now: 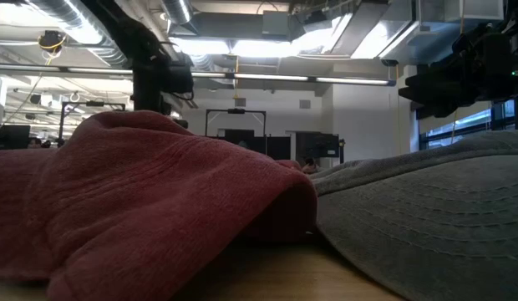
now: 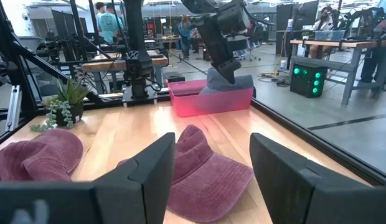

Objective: Pick & Place hat
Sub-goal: Put the top left gray cap into the pink bin

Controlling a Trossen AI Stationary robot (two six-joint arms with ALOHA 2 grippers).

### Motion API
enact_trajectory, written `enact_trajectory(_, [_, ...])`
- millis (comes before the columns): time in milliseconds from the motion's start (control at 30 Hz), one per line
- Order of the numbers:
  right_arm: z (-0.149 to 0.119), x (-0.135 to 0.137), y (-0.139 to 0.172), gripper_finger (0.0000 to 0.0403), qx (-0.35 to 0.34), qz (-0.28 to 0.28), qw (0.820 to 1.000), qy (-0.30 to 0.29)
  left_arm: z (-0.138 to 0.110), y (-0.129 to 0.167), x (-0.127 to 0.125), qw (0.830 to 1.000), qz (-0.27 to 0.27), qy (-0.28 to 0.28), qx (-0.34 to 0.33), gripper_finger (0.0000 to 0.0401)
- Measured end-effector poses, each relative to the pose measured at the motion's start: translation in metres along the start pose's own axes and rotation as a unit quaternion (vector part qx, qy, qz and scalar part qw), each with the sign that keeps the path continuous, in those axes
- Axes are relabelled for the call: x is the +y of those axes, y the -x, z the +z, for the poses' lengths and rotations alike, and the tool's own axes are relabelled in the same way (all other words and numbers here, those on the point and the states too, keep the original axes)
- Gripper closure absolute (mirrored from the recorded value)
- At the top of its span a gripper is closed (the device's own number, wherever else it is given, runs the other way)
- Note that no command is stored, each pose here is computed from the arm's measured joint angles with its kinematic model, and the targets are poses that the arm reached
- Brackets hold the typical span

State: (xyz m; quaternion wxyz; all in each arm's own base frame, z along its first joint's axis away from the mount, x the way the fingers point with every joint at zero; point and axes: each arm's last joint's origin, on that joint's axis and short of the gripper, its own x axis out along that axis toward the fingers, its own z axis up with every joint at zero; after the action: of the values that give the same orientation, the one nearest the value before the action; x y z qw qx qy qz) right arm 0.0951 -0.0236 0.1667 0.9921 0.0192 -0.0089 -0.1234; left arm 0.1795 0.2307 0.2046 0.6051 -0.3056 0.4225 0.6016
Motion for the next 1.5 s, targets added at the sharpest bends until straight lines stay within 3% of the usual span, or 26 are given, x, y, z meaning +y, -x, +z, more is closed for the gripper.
enact_trajectory(367, [0.000, 0.000, 0.000, 0.0196, 0.000, 0.000, 1.000, -0.001, -0.005, 0.004, -0.013, 0.981, -0.101, -0.166, 0.022, 0.0395])
enact_trajectory(567, [0.000, 0.000, 0.000, 0.0196, 0.000, 0.000, 1.000, -0.002, -0.004, 0.012, -0.011, 0.985, -0.066, -0.161, -0.006, 0.0386])
enact_trajectory(1033, [0.000, 0.000, 0.000, 0.0196, 0.000, 0.000, 1.000, -0.007, -0.014, 0.080, 0.000, 0.976, -0.118, -0.156, -0.097, 0.0380])
enact_trajectory(1133, [0.000, 0.000, 0.000, 0.0196, 0.000, 0.000, 1.000, -0.007, -0.018, 0.091, -0.002, 0.973, -0.098, -0.165, -0.128, 0.0383])
enact_trajectory(1300, [0.000, 0.000, 0.000, 0.0196, 0.000, 0.000, 1.000, -0.018, -0.019, 0.091, -0.001, 0.976, -0.080, -0.154, -0.132, 0.0382])
enact_trajectory(1500, [0.000, 0.000, 0.000, 0.0196, 0.000, 0.000, 1.000, -0.019, -0.019, 0.070, -0.011, 0.979, -0.042, -0.171, -0.098, 0.0380])
